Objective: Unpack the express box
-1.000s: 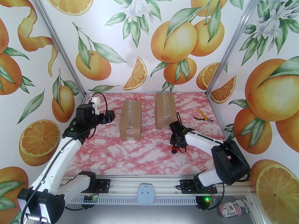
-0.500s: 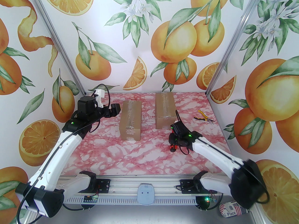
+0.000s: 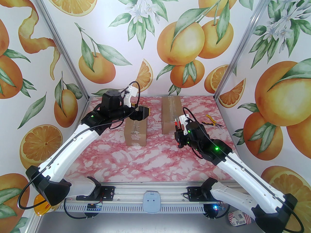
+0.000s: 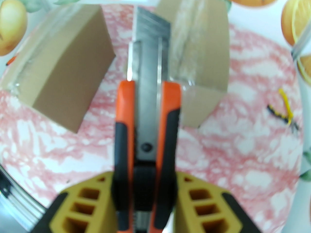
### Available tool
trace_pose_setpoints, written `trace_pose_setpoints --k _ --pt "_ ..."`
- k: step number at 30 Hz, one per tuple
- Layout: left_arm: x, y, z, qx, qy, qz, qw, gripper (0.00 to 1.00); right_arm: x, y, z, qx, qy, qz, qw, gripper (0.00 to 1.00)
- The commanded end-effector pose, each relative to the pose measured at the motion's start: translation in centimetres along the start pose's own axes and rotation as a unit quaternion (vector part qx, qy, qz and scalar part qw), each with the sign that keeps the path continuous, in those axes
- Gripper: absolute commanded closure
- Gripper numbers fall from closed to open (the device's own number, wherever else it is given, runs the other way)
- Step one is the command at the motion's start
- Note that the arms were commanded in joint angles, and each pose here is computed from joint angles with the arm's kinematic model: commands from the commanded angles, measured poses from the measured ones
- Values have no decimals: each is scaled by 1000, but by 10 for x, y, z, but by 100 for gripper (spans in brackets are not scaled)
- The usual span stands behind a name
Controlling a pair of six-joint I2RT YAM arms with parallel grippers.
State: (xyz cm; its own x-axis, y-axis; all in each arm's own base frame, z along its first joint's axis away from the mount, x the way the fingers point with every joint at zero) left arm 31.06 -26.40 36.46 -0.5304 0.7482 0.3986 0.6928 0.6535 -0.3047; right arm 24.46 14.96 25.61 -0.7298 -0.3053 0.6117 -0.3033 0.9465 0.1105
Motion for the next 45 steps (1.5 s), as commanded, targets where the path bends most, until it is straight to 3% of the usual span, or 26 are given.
trace_pose_setpoints --k 1,12,34,40,45 --pt "-10 -22 -2 -7 10 49 999 9 14 5 -27 70 -49 9 996 71" --pt "-36 -59 1 2 20 131 991 17 14 27 -66 153 -100 9 983 73" --pt "-71 -68 1 40 -2 148 988 39 15 64 -79 200 -137 -66 968 73" --pt "-72 -70 2 48 -6 160 986 52 14 64 -83 202 -144 -62 967 73" --pt "-70 -72 5 48 -1 165 985 56 13 61 -88 204 -147 -50 967 73"
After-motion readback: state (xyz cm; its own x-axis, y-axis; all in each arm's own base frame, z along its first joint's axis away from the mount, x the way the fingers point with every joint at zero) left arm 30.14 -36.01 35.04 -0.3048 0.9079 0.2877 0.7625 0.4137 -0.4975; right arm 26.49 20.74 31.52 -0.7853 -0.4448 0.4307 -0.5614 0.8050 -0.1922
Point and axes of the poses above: each hand's point on the last joint's axis, 136 mm out from that joint toward the fingers, its own x axis back along the fingers, its own y axis along the line the jaws close on, z = x × y, the point moved 2 cm from there along x, back along the fingers, and after that the axes turned 5 degrees about -x, right-handed, at the moved point
